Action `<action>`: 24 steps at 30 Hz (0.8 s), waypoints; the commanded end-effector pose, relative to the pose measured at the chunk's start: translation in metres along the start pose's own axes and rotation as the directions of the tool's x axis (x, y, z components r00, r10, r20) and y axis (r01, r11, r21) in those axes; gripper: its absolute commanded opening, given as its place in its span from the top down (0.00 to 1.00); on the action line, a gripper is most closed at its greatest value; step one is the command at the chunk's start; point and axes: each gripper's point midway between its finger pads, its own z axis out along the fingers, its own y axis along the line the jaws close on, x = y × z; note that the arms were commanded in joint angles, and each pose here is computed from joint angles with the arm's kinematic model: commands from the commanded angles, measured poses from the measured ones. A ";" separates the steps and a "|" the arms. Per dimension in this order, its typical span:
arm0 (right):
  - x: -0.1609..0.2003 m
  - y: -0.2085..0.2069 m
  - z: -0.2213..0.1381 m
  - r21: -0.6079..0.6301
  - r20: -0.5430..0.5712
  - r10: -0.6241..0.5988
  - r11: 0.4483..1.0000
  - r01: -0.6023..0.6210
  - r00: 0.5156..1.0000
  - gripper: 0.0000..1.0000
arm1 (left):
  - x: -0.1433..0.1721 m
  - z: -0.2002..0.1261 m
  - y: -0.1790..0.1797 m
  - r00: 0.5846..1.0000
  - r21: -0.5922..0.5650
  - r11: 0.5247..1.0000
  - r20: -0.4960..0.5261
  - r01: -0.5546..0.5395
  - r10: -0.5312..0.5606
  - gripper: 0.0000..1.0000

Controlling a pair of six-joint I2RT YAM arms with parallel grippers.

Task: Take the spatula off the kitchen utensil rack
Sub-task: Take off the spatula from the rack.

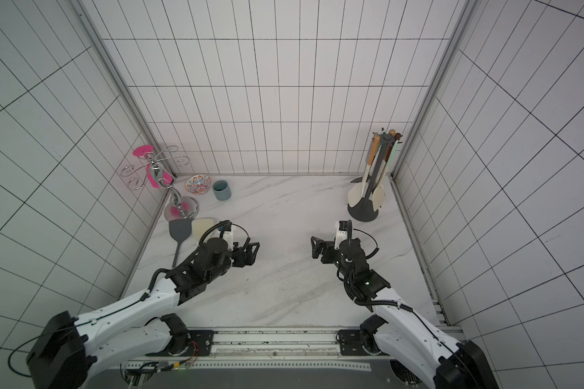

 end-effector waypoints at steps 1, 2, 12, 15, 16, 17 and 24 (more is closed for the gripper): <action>0.017 -0.006 0.006 -0.010 -0.025 0.009 1.000 -0.009 1.000 0.01 | -0.026 0.005 -0.024 0.981 0.068 0.994 0.179 -0.084 0.070 0.03; 0.018 -0.005 0.008 -0.012 -0.028 0.013 1.000 -0.013 1.000 0.01 | -0.023 0.009 -0.024 0.980 0.067 0.992 0.176 -0.103 0.090 0.03; 0.024 0.009 0.017 -0.101 -0.051 -0.003 0.995 -0.002 0.999 0.01 | -0.005 0.030 -0.041 0.987 0.150 0.979 0.102 -0.136 0.121 0.03; 0.025 0.012 0.018 -0.114 -0.078 -0.033 0.993 0.024 0.996 0.01 | -0.006 0.027 -0.044 0.986 0.167 0.975 0.109 -0.146 0.129 0.03; 0.027 0.010 0.019 -0.114 -0.087 -0.042 0.993 0.032 0.995 0.04 | -0.006 0.027 -0.044 0.986 0.169 0.975 0.110 -0.144 0.127 0.03; 0.026 0.009 0.019 -0.113 -0.090 -0.048 0.993 0.037 0.995 0.06 | -0.006 0.027 -0.045 0.986 0.174 0.974 0.110 -0.143 0.125 0.03; 0.011 -0.038 0.016 0.005 -0.085 0.038 0.999 -0.038 0.996 0.22 | -0.006 0.028 -0.045 0.986 0.171 0.974 0.108 -0.147 0.130 0.03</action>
